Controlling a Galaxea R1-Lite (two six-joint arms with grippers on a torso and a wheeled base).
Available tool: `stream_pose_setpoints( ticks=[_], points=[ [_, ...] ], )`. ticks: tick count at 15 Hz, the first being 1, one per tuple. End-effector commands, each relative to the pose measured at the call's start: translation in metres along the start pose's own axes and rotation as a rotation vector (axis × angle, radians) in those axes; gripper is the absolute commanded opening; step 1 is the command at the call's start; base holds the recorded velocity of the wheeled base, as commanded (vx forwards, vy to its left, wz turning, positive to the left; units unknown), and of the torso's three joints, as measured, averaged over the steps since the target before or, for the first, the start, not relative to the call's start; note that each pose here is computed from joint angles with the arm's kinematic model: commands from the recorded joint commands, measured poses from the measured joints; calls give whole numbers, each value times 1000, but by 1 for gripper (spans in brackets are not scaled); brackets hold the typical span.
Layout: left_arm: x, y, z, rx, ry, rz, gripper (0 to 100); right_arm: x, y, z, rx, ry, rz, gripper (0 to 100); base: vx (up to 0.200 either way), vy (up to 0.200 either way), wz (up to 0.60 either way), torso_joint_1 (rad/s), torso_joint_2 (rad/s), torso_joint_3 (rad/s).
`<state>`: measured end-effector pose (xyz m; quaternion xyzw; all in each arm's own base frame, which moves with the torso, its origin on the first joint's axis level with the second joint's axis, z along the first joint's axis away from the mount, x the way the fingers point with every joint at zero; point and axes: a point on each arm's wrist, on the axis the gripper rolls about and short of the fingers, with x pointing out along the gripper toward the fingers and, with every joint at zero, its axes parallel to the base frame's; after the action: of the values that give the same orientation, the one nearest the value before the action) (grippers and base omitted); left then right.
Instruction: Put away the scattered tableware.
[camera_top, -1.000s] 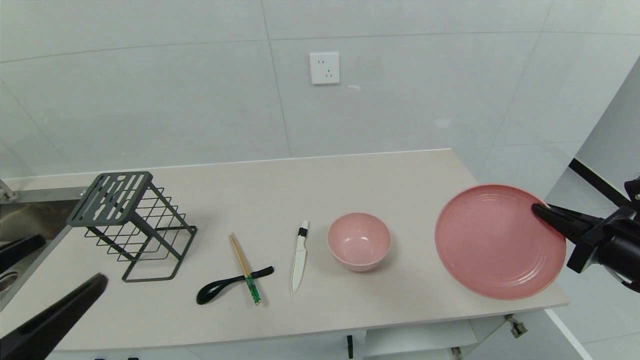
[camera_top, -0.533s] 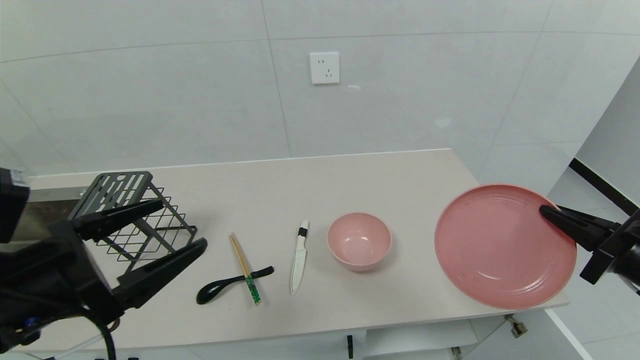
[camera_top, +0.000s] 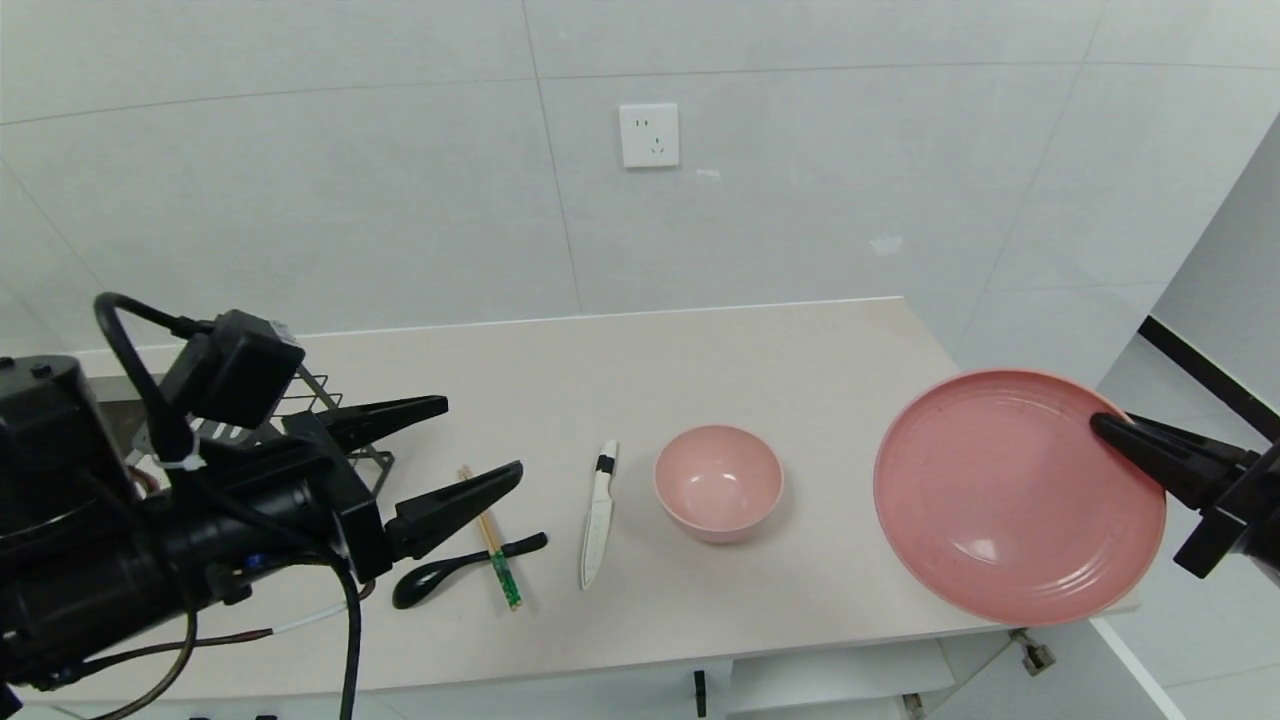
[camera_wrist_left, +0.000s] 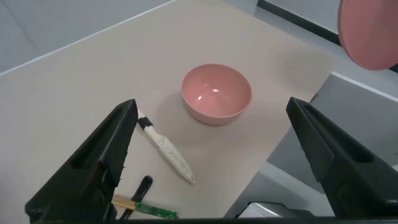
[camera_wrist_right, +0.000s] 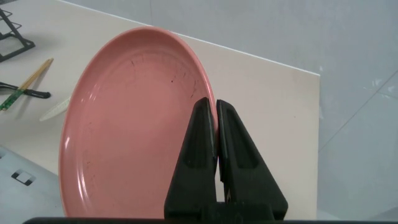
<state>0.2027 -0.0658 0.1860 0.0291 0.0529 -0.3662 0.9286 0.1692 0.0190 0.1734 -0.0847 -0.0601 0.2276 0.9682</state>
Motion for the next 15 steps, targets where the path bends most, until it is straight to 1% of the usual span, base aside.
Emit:
stream_pose_setpoints(
  ticks=[1, 4, 5, 7, 8, 10, 11, 12, 13, 14, 15],
  points=[
    [18, 2, -3, -10, 25, -28, 100, -2, 1, 2, -4, -8, 0, 0, 0, 0, 0, 0, 0, 0],
    [32, -3, -1, -7, 30, -65, 100, -2, 1, 2, -5, -11, 0, 0, 0, 0, 0, 0, 0, 0],
    [44, -5, -5, -13, 52, -80, 100, -3, 1, 3, -7, -15, -1, 0, 0, 0, 0, 0, 0, 0],
    [51, -6, -11, -21, 76, -85, 100, -3, 1, 3, -7, -15, -1, 0, 0, 0, 0, 0, 0, 0],
    [55, -5, -15, -28, 92, -72, 100, -4, 1, 4, -9, -21, -2, 0, 0, 0, 0, 0, 0, 0],
    [60, -2, -15, -30, 97, -44, 100, -5, 1, 5, -11, -26, -3, 0, 0, 0, 0, 0, 0, 0],
    [62, -2, -14, -31, 96, -44, 100, -5, 2, 6, -12, -28, -3, 0, 0, 0, 0, 0, 0, 0],
    [67, -5, -17, -59, 116, -54, 100, -5, 2, 5, -11, -26, -3, 0, 0, 0, 0, 0, 0, 0],
    [68, -8, -19, -80, 133, -57, 100, -5, 2, 5, -11, -26, -3, 0, 0, 0, 0, 0, 0, 0],
    [73, -19, -26, -155, 183, -55, 100, -6, 2, 4, -10, -22, -2, 0, 0, 0, 0, 0, 0, 0],
    [76, -21, -28, -181, 199, -46, 100, -6, 2, 4, -10, -22, -2, 0, 0, 0, 0, 0, 0, 0]
  ],
)
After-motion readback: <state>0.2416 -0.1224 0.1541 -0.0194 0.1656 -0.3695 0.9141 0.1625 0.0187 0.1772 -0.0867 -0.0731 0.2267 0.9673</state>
